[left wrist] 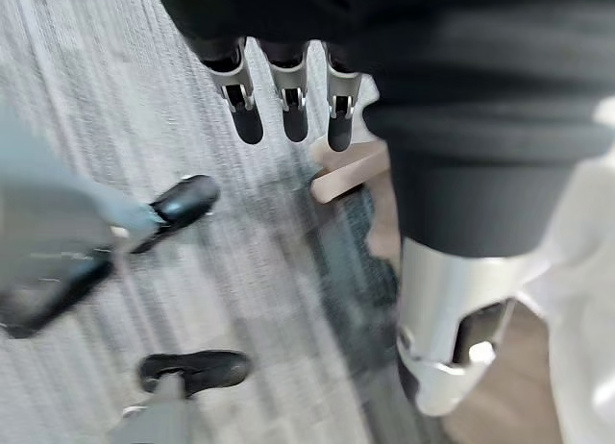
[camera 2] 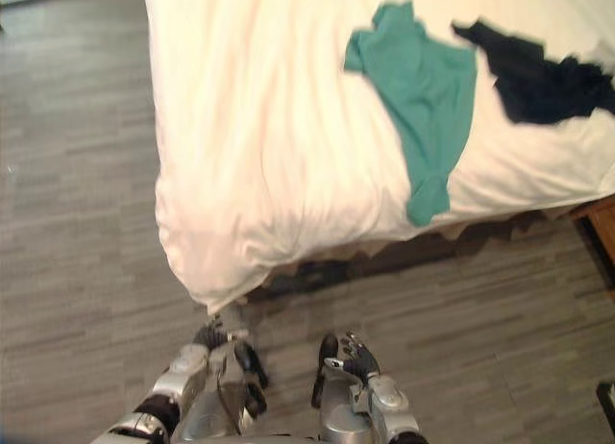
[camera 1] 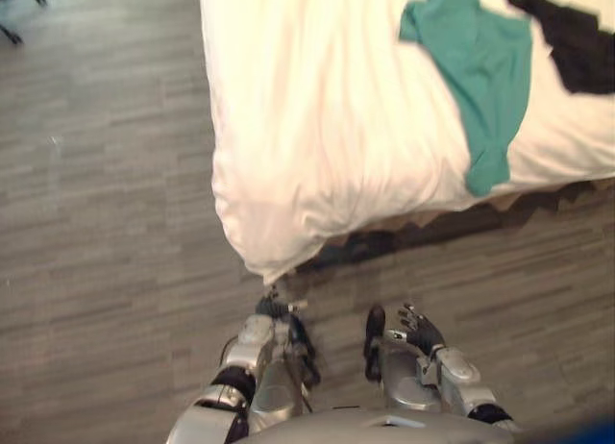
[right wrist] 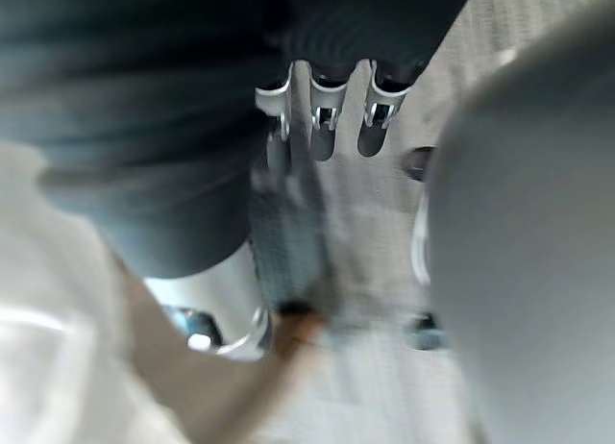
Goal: Tidy the bed and pick cloth on bed and put in laundry
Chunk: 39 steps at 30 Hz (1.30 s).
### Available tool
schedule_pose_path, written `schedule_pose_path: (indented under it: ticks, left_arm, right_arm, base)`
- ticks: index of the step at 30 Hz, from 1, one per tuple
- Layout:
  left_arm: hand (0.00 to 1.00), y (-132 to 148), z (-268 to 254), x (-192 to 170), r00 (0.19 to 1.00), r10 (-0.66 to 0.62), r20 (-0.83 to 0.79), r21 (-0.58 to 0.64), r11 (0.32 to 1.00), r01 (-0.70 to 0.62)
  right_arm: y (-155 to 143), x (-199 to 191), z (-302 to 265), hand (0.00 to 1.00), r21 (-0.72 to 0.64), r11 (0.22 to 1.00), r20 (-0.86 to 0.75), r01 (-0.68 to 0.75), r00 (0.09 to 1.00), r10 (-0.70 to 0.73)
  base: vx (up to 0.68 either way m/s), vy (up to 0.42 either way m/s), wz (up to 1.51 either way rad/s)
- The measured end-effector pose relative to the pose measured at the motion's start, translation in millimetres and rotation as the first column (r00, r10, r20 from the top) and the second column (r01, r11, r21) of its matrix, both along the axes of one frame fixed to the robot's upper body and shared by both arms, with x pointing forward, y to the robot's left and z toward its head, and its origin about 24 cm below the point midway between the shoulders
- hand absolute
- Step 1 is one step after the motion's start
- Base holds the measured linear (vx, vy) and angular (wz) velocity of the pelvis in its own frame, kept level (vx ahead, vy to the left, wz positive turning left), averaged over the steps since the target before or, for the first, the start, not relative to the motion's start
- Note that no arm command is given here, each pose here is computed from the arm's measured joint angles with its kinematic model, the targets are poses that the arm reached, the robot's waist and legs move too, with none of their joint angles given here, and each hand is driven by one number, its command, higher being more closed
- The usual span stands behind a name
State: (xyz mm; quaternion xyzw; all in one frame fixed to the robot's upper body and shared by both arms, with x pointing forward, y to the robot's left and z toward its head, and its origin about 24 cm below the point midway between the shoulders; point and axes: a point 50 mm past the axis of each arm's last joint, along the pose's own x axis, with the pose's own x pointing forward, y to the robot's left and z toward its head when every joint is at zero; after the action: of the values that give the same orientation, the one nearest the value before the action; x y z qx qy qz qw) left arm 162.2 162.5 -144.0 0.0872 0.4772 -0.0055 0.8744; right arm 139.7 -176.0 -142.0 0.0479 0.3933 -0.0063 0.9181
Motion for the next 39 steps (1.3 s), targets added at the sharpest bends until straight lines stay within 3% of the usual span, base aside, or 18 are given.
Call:
schedule_pose_path:
  ticks: [4,10,14,21,27,34,39]
  left_arm:
    - [0.00,3.3,-7.5,-18.6,0.987,-0.144,-0.067,0.056,0.987,0.148]
    - [0.00,-4.2,-13.0,-28.9,0.984,-0.137,-0.110,0.035,0.989,0.142]
    - [0.00,11.4,-11.9,-27.5,0.990,-0.060,-0.127,0.079,0.994,0.070]
    - [0.00,-15.6,-0.2,-2.8,0.999,-0.042,0.006,0.033,0.999,0.042]
    - [0.00,4.2,-8.0,-33.1,0.999,0.046,0.003,0.015,0.999,-0.046]
    - [0.00,2.9,0.2,-16.1,0.993,-0.003,0.119,-0.020,1.000,0.006]
    - [0.00,8.7,-5.6,-27.8,0.993,0.096,0.072,-0.008,0.995,-0.095]
  right_arm:
    - [-13.7,-14.1,-1.5,0.00,-0.009,0.994,0.004,0.113,0.994,-0.113]
    - [-35.8,-33.0,-4.7,0.00,-0.045,0.989,-0.049,0.139,0.989,-0.141]
    - [-37.7,-44.9,-8.7,0.00,-0.011,0.994,-0.107,0.108,0.988,-0.109]
    - [-50.3,-34.7,-6.0,0.00,-0.012,0.990,-0.130,0.143,0.981,-0.144]
    - [-55.7,-31.6,-2.0,0.00,-0.030,0.993,-0.084,0.110,0.990,-0.113]
    - [-47.7,-63.9,-9.4,0.00,0.004,0.990,-0.119,0.141,0.983,-0.139]
    - [-44.1,-64.3,-10.6,0.00,-0.019,0.994,-0.127,0.108,0.986,-0.110]
  base:
    - [0.05,0.045,-0.57]
    - [0.04,0.032,-1.38]
    - [0.18,-0.110,-2.07]
    - [0.11,-0.349,-1.42]
    - [0.00,0.102,-1.94]
    - [0.09,0.171,-0.34]
    - [0.11,0.065,0.03]
